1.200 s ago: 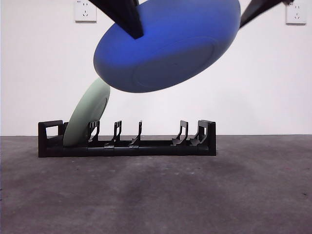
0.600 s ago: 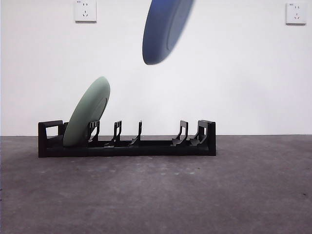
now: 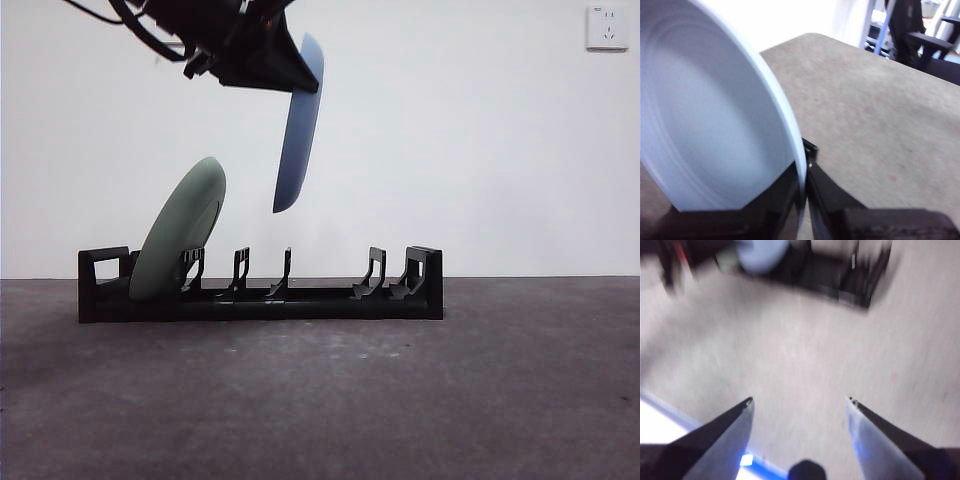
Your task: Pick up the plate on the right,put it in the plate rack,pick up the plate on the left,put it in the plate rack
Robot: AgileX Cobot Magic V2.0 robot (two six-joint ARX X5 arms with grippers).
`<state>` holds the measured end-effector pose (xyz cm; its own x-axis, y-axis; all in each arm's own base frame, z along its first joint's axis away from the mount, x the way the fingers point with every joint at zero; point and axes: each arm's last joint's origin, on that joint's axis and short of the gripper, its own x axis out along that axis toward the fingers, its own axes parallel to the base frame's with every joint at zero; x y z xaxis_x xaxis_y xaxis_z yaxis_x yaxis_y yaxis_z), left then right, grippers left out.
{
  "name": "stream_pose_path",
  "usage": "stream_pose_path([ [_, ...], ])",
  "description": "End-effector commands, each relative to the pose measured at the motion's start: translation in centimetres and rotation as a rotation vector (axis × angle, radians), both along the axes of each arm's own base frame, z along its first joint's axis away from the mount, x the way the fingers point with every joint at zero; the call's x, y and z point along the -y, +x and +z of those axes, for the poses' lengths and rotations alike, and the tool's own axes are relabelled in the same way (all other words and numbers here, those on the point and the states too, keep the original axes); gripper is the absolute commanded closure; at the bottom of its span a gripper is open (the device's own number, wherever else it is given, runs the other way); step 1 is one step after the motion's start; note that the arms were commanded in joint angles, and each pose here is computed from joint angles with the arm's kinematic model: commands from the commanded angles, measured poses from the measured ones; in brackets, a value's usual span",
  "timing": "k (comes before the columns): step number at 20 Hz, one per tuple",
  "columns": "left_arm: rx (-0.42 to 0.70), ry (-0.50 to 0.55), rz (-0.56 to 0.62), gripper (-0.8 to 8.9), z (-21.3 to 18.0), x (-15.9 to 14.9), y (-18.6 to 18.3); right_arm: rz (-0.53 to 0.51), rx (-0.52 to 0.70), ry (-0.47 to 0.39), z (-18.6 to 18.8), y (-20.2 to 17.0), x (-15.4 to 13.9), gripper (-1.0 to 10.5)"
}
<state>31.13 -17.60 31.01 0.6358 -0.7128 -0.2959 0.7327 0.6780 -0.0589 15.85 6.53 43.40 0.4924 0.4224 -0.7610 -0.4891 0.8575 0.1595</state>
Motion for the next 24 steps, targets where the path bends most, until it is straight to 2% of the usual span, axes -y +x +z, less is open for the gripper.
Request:
stream_pose_path([
  [1, 0.013, -0.01, 0.022, 8.22, -0.3, -0.5, 0.8, 0.01, -0.05, -0.021, -2.3, -0.3, 0.1, 6.4],
  [8, -0.054, 0.024, 0.044, 8.22, -3.5, -1.5, 3.3, -0.002, -0.114, 0.004, -6.6, -0.5, 0.1, 6.4],
  [13, -0.065, 0.066, 0.043, 8.22, -4.9, -1.7, 4.0, -0.001, -0.104, 0.008, -6.8, -0.3, 0.0, 6.4],
  [19, -0.134, 0.104, 0.044, 8.22, -7.9, -1.2, 5.1, 0.006, -0.096, 0.021, -6.7, -0.3, -0.1, 6.4],
  [24, -0.153, 0.143, 0.091, 8.21, -8.8, -1.3, 5.4, 0.007, -0.094, 0.021, -6.7, -0.2, -0.1, 6.4],
])
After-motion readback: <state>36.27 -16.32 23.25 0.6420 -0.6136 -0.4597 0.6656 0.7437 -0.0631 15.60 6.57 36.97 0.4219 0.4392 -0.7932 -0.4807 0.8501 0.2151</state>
